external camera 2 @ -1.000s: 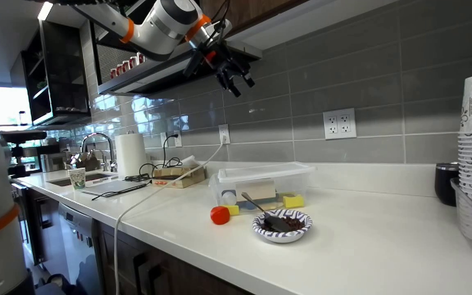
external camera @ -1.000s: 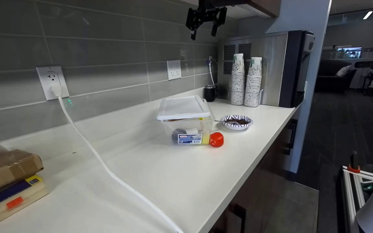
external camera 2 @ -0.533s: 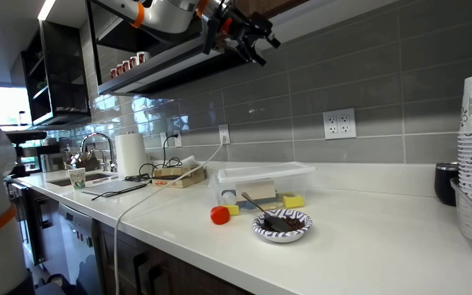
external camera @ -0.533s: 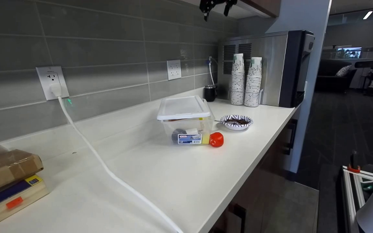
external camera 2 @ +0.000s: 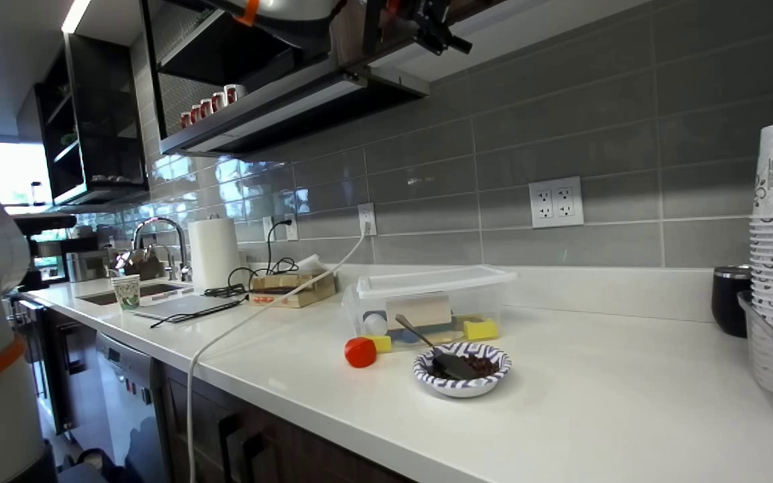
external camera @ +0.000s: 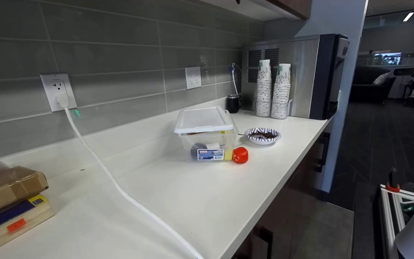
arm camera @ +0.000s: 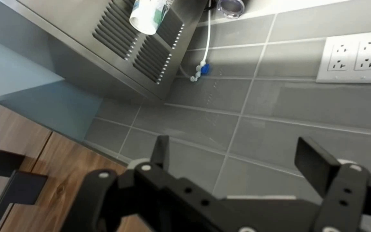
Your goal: Partially open the cabinet's left door, then close it
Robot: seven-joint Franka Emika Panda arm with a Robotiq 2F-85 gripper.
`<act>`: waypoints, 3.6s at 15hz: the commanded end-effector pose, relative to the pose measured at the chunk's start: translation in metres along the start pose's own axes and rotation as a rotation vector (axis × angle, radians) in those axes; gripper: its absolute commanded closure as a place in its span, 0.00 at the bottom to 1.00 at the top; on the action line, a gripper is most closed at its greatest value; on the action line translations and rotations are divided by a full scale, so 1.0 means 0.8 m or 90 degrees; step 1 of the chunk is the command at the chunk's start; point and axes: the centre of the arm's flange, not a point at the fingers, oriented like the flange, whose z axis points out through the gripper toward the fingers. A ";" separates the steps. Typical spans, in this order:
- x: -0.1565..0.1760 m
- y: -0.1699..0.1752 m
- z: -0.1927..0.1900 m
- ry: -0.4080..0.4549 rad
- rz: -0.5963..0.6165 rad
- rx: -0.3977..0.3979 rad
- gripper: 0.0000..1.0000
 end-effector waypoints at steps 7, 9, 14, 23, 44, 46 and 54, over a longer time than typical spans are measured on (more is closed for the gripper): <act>0.022 0.003 0.029 0.005 -0.065 -0.089 0.00; 0.011 0.017 0.029 -0.011 -0.077 -0.096 0.00; -0.015 0.077 0.029 -0.052 -0.085 -0.140 0.00; 0.012 0.171 0.030 -0.018 0.021 -0.206 0.00; 0.175 0.255 0.076 0.226 0.222 -0.258 0.00; 0.175 0.267 0.083 0.230 0.230 -0.280 0.00; 0.163 0.297 0.060 0.214 0.240 -0.329 0.00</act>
